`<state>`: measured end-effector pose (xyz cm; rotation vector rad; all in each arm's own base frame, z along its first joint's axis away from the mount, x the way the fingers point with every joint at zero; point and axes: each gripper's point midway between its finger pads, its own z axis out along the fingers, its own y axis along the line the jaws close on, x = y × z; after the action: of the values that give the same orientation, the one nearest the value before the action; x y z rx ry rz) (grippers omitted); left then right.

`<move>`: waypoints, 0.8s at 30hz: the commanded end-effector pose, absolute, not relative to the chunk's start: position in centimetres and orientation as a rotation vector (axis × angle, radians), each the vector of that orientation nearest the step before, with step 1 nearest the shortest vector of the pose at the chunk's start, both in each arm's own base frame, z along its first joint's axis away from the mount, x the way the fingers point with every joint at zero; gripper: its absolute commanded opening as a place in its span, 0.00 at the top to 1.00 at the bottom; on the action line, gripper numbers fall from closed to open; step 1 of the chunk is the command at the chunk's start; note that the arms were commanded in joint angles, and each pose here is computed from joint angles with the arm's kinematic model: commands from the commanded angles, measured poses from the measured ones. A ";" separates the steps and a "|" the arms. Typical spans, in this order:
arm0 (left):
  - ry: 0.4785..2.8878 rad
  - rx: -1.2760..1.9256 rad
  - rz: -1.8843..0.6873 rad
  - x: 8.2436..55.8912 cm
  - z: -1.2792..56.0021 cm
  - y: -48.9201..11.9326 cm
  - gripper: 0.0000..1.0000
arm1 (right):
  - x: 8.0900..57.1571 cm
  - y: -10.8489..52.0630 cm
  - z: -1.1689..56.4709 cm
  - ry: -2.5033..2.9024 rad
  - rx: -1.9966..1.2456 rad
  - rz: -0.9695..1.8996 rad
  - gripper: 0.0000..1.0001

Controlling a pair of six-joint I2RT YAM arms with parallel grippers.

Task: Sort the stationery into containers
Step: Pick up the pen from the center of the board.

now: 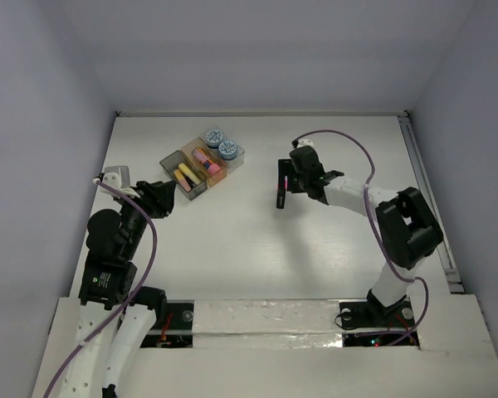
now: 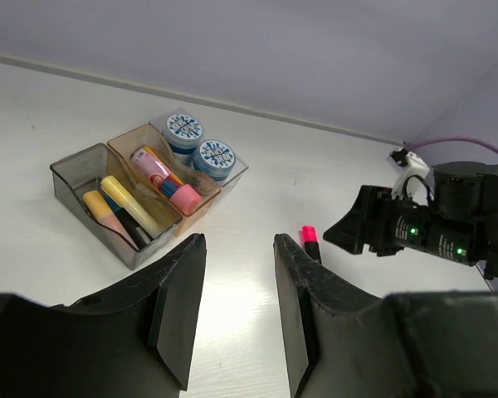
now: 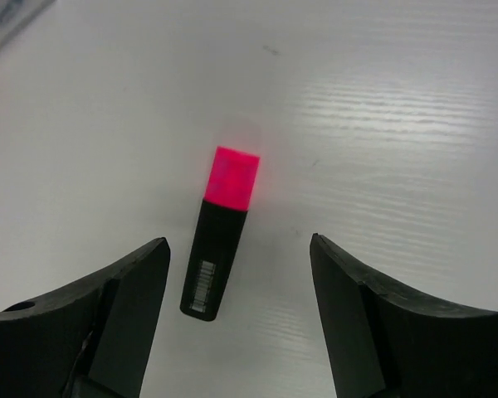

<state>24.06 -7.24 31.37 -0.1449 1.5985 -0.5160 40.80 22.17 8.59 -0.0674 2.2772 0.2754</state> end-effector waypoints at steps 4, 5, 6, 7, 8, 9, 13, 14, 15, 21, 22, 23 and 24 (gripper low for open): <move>1.547 -0.139 -0.513 24.0 32.5 -7.0 0.65 | 40.0 24.0 6.7 2.351 -0.155 0.256 0.27; 1.551 -0.143 -0.509 24.1 32.4 -6.9 0.65 | 40.1 24.3 6.0 2.367 -0.163 0.261 0.29; 1.558 -0.144 -0.505 24.3 32.2 -6.9 0.65 | 40.0 24.4 5.7 2.376 -0.164 0.265 0.30; 1.560 -0.137 -0.515 24.2 32.2 -7.1 0.65 | 40.0 24.7 5.5 2.383 -0.171 0.278 0.33; 1.558 -0.131 -0.521 24.2 32.3 -7.3 0.65 | 40.1 24.7 4.9 2.397 -0.175 0.270 0.35; 1.549 -0.127 -0.522 24.0 32.5 -7.3 0.65 | 40.2 24.5 4.7 2.400 -0.173 0.251 0.37; 1.560 -0.128 -0.523 24.2 32.3 -7.3 0.65 | 40.6 23.2 4.0 2.405 -0.154 0.148 0.56; 1.557 -0.124 -0.529 24.2 32.3 -7.4 0.65 | 40.7 23.3 4.0 2.406 -0.161 0.147 0.60; 1.547 -0.120 -0.533 24.0 32.5 -7.4 0.65 | 40.7 23.2 3.6 2.415 -0.174 0.137 0.64; 1.546 -0.124 -0.530 23.9 32.6 -7.4 0.65 | 41.0 23.6 4.0 2.412 -0.198 0.093 0.87; 1.541 -0.125 -0.527 23.8 32.7 -7.3 0.65 | 41.2 23.7 4.7 2.395 -0.191 0.096 0.89; 1.542 -0.131 -0.523 23.9 32.6 -7.2 0.65 | 41.1 24.4 5.4 2.378 -0.202 0.118 0.89; 1.548 -0.133 -0.519 24.0 32.5 -7.1 0.65 | 41.5 24.8 6.5 2.347 -0.201 0.143 0.89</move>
<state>23.93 -7.30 31.49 -0.1403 1.5938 -0.5207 40.33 23.48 3.26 -0.1862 2.4312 0.1257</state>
